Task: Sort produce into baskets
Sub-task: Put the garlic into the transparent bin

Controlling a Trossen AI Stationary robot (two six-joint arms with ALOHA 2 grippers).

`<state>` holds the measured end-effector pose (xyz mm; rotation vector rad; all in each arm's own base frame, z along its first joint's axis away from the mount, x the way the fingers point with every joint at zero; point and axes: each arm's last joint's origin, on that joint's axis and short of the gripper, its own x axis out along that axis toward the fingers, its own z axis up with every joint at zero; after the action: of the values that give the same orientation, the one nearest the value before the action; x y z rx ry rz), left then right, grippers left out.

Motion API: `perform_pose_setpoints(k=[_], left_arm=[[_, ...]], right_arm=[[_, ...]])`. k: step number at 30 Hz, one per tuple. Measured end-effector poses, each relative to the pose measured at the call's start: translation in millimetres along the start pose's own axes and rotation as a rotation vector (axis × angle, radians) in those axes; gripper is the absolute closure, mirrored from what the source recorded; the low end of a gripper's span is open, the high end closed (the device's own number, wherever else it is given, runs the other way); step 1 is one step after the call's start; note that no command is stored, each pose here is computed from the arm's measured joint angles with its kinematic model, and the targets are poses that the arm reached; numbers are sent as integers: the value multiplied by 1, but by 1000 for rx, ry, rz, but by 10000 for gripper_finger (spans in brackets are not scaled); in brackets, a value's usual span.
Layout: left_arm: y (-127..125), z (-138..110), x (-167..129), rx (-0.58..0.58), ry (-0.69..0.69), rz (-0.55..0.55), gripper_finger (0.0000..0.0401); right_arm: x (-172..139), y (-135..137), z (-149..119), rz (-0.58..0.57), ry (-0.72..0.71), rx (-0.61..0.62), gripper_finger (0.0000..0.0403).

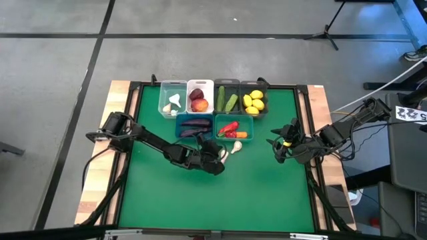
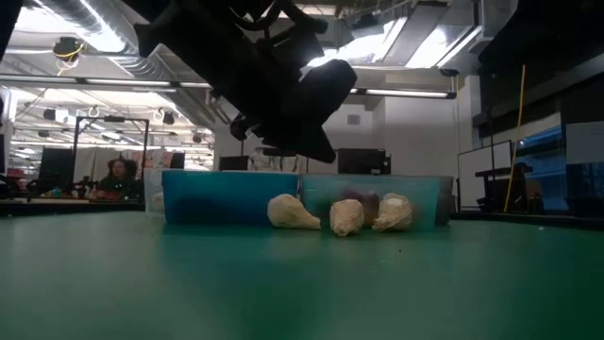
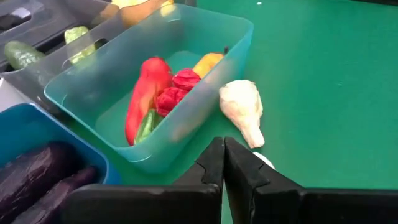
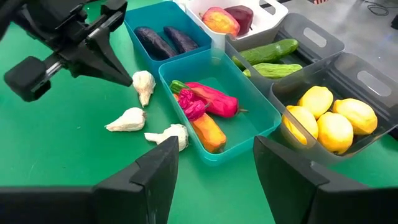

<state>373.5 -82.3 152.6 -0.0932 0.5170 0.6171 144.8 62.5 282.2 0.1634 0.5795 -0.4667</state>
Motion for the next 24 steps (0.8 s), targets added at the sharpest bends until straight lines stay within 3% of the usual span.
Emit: perform_pose_setpoints(k=[19,24], left_arm=[[12,-14,4,-50,25,79,400],[8,-26,16,-63,29,77,401]], right_arm=[[0,0,0,-1,0,-4,194],[0,0,0,-1,0,-4,194]])
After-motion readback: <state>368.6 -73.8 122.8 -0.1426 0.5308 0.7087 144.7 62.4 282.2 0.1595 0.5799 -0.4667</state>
